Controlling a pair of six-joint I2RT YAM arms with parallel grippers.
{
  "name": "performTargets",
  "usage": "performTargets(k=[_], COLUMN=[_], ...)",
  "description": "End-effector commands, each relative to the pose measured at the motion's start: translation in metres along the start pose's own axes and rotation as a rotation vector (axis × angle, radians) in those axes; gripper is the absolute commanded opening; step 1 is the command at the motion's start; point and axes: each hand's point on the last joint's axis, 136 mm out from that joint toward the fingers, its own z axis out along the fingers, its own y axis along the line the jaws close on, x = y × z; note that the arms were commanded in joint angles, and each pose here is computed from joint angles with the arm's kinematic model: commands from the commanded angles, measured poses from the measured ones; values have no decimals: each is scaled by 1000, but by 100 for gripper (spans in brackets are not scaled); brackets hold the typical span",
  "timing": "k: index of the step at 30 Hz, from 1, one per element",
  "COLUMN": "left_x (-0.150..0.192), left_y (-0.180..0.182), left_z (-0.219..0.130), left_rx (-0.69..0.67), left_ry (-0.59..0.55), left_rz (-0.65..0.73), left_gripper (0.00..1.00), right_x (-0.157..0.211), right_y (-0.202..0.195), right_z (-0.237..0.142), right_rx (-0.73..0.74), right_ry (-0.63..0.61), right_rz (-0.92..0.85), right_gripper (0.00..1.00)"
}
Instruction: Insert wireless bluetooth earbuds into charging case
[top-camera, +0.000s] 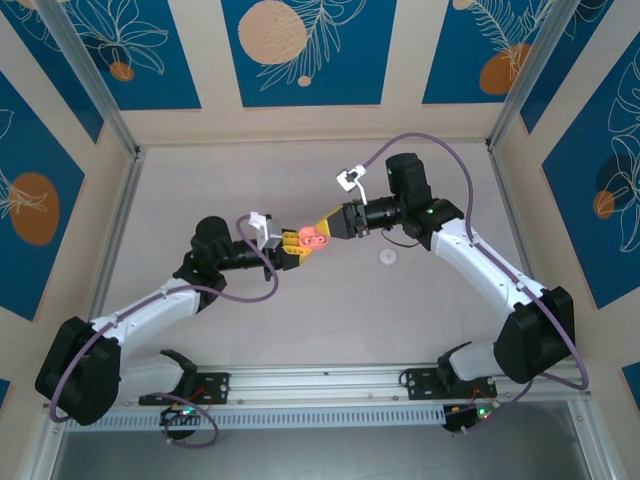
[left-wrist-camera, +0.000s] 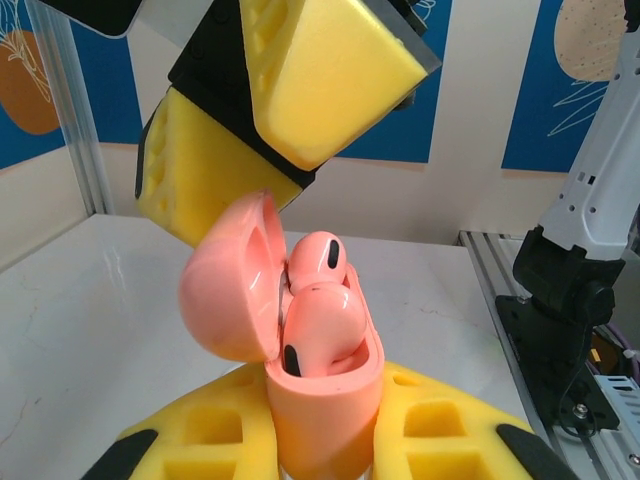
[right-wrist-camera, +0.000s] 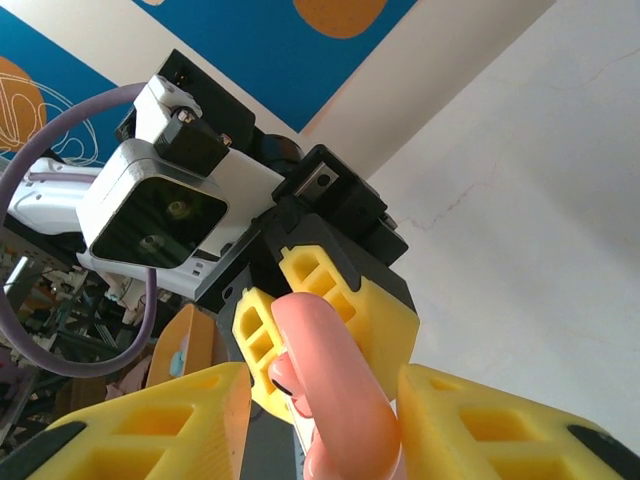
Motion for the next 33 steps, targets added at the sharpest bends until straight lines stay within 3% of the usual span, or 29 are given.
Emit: performTargets(k=[1, 10, 13, 15, 25, 33], left_x=[-6, -4, -5, -7, -13, -9], left_y=[3, 6, 3, -1, -8, -2], left_z=[3, 4, 4, 3, 2, 2], left_rx=[-18, -28, -13, 1, 34, -5], left_ry=[2, 8, 2, -9, -33, -13], left_rz=[24, -1, 1, 7, 15, 10], left_gripper=[14, 14, 14, 14, 14, 14], right_x=[-2, 2, -1, -2, -1, 2], right_y=[29, 28, 11, -1, -4, 10], right_z=[-9, -23, -26, -27, -1, 5], right_rx=[-61, -19, 74, 130, 48, -41], right_ry=[-16, -55, -82, -92, -20, -3], right_rz=[-79, -77, -41, -11, 6, -25], right_gripper=[42, 40, 40, 45, 51, 44])
